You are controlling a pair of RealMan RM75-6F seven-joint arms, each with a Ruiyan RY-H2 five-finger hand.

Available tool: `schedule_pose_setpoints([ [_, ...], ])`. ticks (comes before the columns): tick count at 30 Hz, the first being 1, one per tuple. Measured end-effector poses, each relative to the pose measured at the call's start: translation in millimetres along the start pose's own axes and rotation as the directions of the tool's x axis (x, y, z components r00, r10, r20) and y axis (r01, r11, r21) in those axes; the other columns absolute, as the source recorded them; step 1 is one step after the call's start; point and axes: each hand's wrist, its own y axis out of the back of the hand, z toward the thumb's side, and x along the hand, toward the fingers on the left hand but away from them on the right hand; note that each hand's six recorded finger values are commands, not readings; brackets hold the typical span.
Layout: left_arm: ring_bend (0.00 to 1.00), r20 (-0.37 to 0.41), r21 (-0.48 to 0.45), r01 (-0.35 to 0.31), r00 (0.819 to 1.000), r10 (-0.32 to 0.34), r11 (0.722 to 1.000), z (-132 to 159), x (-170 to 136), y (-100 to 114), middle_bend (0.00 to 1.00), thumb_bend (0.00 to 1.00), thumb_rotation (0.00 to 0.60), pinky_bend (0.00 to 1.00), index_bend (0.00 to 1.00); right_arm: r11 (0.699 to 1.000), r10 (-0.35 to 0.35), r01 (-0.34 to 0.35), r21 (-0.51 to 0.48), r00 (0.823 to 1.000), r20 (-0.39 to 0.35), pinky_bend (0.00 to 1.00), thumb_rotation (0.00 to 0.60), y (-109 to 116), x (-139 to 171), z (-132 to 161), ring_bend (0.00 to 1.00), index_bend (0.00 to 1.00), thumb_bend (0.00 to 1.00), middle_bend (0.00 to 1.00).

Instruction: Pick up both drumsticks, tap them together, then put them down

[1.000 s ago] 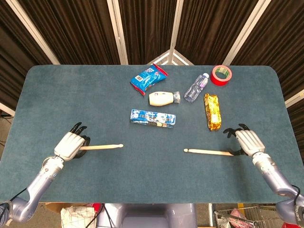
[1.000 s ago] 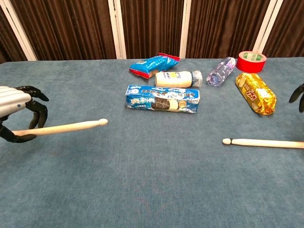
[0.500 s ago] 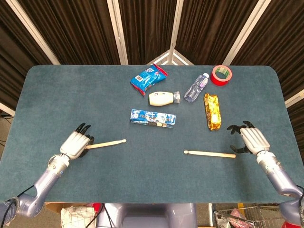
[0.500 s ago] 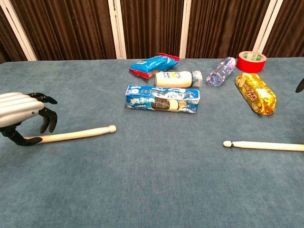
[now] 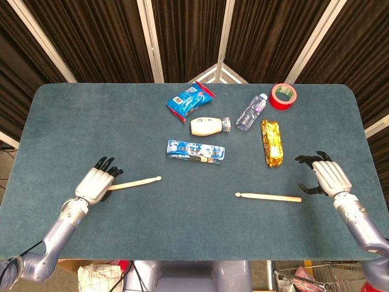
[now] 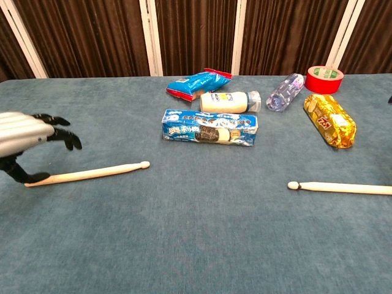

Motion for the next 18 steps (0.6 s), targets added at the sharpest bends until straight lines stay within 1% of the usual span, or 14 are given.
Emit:
schedule_pose_setpoints([
  [3,0.0,-0.024,-0.069,-0.056,0.998,0.055,0.996,0,-17,21,0.13,0.37,0.6,0.0,0.18,0.999,-0.049,0.049,0.011,0.999,-0.014,0.07,0.6,8,9,7,0.16,0.12,0.31,0.16],
  [4,0.0,-0.037,-0.09,-0.074,0.997,0.071,0.993,-1,-24,27,0.12,0.36,0.6,0.0,0.18,0.998,-0.065,0.065,0.01,0.998,-0.017,0.07,0.6,10,13,10,0.16,0.11,0.31,0.15],
  [7,0.0,-0.1,-0.149,-0.137,0.987,0.122,0.979,-8,-53,46,0.1,0.35,0.6,0.0,0.18,0.992,-0.123,0.122,-0.019,0.992,-0.023,0.07,0.6,13,29,21,0.13,0.08,0.31,0.1],
  [9,0.0,-0.158,-0.162,-0.186,0.974,0.161,0.969,-16,-74,54,0.09,0.35,0.6,0.0,0.18,0.985,-0.168,0.168,-0.03,0.986,-0.02,0.06,0.6,16,43,25,0.12,0.05,0.31,0.07],
  [11,0.0,-0.218,-0.141,-0.23,0.956,0.196,0.963,-28,-96,56,0.08,0.35,0.6,0.0,0.18,0.977,-0.213,0.213,-0.021,0.977,-0.017,0.06,0.6,18,57,27,0.12,0.04,0.31,0.06],
  [13,0.0,-0.264,-0.115,-0.252,0.94,0.215,0.961,-37,-116,53,0.07,0.35,0.6,0.0,0.17,0.969,-0.248,0.248,-0.003,0.969,-0.015,0.06,0.6,19,70,27,0.11,0.04,0.31,0.06],
  [14,0.0,-0.288,-0.099,-0.259,0.932,0.221,0.961,-42,-129,50,0.07,0.35,0.6,0.0,0.17,0.963,-0.268,0.268,0.008,0.963,-0.014,0.05,0.6,18,79,27,0.11,0.04,0.31,0.06],
  [16,0.0,-0.321,-0.086,-0.259,0.921,0.22,0.962,-48,-147,45,0.07,0.35,0.6,0.0,0.17,0.957,-0.287,0.288,0.028,0.958,-0.014,0.04,0.6,15,92,27,0.11,0.03,0.31,0.06],
  [18,0.0,-0.351,-0.091,-0.261,0.911,0.215,0.961,-55,-160,40,0.07,0.35,0.6,0.0,0.17,0.953,-0.298,0.298,0.062,0.955,-0.016,0.04,0.6,10,106,26,0.1,0.03,0.31,0.05],
])
